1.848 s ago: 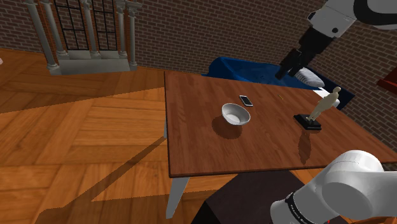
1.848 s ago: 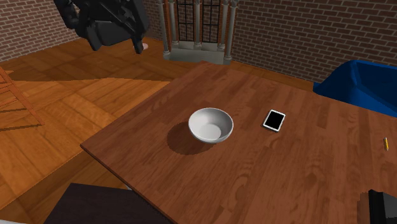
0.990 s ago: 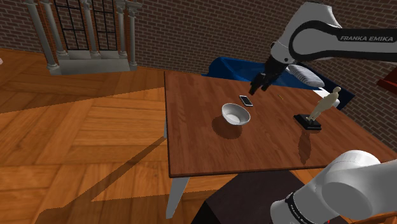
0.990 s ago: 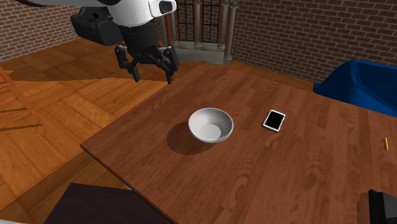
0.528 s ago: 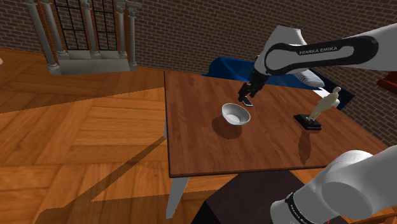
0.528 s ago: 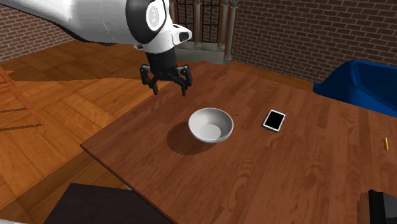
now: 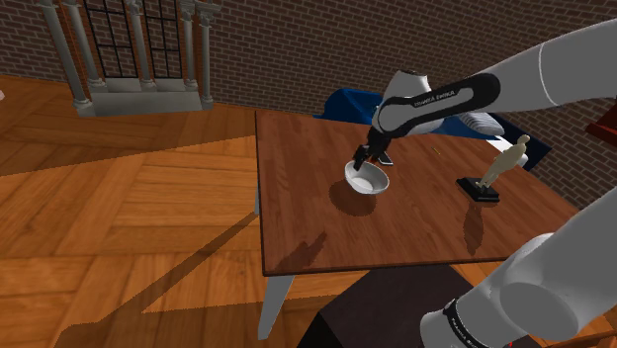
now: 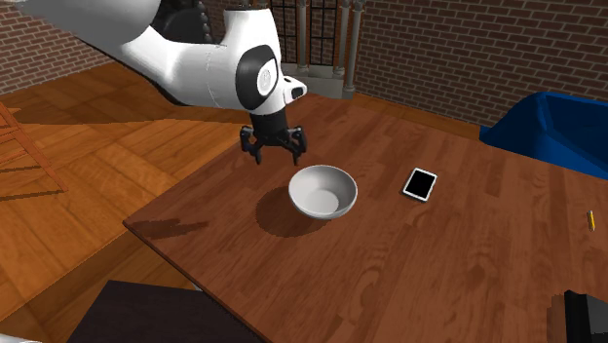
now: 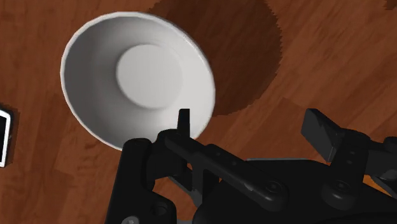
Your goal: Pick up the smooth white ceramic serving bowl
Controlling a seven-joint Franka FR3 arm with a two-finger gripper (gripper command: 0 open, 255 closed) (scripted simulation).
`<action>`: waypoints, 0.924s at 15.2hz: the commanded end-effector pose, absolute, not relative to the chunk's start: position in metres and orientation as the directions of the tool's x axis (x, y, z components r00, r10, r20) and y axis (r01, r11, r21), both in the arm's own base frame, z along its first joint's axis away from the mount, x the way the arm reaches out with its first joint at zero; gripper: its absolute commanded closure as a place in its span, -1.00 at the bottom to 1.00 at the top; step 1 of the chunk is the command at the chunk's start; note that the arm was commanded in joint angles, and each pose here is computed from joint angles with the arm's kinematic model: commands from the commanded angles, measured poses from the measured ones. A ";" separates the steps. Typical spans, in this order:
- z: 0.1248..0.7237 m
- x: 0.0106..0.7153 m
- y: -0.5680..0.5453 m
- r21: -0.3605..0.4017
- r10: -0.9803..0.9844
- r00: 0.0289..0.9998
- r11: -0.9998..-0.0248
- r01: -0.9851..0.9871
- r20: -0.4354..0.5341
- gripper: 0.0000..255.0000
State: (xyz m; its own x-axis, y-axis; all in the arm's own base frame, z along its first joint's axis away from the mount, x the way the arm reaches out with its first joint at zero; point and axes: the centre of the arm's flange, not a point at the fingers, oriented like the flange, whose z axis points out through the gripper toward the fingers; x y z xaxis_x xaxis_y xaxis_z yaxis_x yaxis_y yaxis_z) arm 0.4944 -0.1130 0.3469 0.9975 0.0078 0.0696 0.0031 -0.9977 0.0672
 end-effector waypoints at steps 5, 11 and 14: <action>0.284 0.533 -0.134 0.082 0.020 0.999 -0.997 0.016 0.050 -1.00; 0.252 0.533 -0.134 0.082 0.020 0.999 -0.997 0.016 0.050 -1.00; 0.244 0.533 -0.134 0.082 0.020 0.999 -0.997 0.016 0.050 -1.00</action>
State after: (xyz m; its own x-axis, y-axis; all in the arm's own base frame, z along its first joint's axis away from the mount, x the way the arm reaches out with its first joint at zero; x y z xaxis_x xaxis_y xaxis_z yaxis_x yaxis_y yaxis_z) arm 0.5333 -0.1335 0.2462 0.9986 0.0205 0.0492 0.0164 -0.9965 0.0816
